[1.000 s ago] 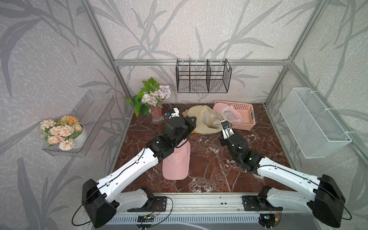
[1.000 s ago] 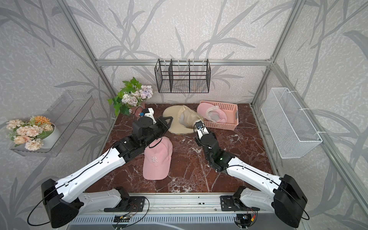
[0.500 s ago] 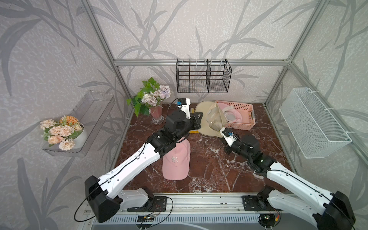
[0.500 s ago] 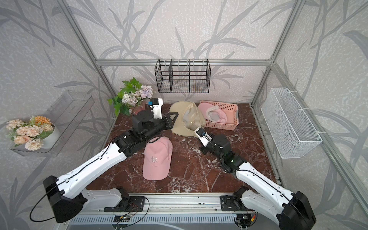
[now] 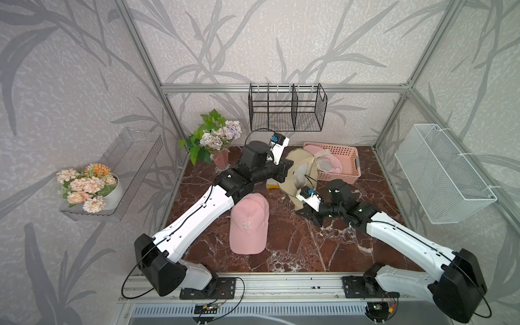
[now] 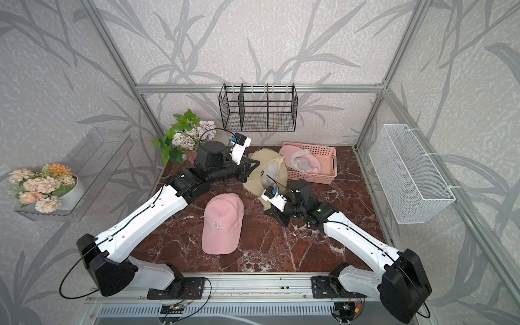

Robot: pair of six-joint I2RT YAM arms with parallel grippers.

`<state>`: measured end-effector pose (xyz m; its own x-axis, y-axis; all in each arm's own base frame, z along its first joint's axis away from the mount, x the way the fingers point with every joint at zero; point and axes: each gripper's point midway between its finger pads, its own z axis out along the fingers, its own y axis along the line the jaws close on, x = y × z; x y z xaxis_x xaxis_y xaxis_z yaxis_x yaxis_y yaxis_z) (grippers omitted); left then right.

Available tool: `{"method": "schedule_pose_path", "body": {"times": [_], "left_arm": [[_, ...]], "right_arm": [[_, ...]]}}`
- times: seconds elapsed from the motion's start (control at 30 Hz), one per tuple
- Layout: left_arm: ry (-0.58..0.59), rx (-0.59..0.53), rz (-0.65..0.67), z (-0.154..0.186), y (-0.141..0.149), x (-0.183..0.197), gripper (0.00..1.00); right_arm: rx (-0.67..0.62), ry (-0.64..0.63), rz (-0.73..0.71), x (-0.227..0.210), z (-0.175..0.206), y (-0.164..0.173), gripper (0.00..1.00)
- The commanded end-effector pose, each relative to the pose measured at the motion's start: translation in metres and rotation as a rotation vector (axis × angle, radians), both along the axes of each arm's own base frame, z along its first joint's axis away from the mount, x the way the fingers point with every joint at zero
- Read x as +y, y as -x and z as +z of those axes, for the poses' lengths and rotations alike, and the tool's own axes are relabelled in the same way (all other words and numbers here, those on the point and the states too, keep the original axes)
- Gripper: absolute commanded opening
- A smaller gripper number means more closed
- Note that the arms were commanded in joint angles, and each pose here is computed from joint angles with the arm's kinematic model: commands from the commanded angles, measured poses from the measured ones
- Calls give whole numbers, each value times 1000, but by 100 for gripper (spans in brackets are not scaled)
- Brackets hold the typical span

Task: Turn the baseball cap inside out
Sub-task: Turn over the baseball cap.

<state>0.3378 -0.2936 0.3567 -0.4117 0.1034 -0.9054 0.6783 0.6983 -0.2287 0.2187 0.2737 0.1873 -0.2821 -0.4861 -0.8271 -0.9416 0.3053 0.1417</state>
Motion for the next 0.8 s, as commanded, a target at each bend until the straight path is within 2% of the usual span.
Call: {"method": "schedule_pose_path", "body": {"times": [0.0,0.03,0.1,0.17,0.3,0.43,0.53,0.63,0.77], "left_arm": [[41,-213,29,60,-15,15,0],[50,-209,25,60,-13,15,0],[73,-185,37,58,-13,16,0],[98,-161,71,58,-13,21,0],[190,-114,133,60,-12,30,0],[295,-24,237,55,-18,42,0],[429,67,292,49,-19,45,0],[552,147,334,39,-18,49,0],[636,224,365,25,-18,51,0]], "right_arm": [[103,30,71,-3,-7,27,20],[72,33,34,-4,-6,20,30],[-9,25,-68,-10,2,1,35],[-93,-3,-164,-16,15,-15,45],[-224,-90,-343,-31,42,-36,53],[-288,-84,-421,-38,49,-41,54],[-337,-73,-452,-32,51,-41,54],[-414,-73,-558,-30,56,-51,54],[-502,-106,-675,-27,67,-63,52]]}}
